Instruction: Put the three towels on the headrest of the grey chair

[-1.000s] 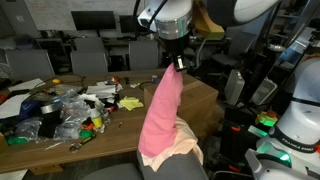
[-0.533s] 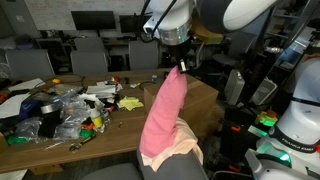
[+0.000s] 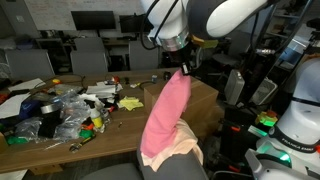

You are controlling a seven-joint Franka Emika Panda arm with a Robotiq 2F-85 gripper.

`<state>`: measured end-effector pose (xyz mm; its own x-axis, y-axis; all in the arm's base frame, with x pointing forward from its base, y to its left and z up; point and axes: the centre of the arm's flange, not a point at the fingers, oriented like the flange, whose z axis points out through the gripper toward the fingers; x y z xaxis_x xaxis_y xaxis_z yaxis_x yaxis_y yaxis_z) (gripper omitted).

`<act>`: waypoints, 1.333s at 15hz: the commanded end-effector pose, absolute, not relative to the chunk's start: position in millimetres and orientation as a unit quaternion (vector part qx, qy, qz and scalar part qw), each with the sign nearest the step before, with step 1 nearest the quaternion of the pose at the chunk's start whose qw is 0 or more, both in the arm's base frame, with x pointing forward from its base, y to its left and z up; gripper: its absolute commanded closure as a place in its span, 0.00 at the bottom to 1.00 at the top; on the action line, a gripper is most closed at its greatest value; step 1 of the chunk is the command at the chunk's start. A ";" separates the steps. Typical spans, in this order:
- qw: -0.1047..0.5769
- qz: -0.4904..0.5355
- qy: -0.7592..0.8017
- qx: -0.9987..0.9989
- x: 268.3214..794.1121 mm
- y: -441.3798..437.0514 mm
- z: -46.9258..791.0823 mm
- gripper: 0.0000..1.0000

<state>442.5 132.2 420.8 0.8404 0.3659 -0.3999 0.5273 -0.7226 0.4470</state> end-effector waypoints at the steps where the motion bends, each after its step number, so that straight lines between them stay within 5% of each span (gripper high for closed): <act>1: 0.284 -0.158 0.230 0.917 444.8 125.4 420.5 0.99; 12: 0.278 -0.181 0.183 0.926 451.9 96.7 418.0 0.97; 13: 0.278 -0.180 0.181 0.926 452.1 94.5 418.1 0.70; 14: 0.277 -0.181 0.177 0.927 452.4 92.7 418.2 0.69; 20: 0.268 -0.174 0.148 0.936 459.1 74.7 424.2 0.24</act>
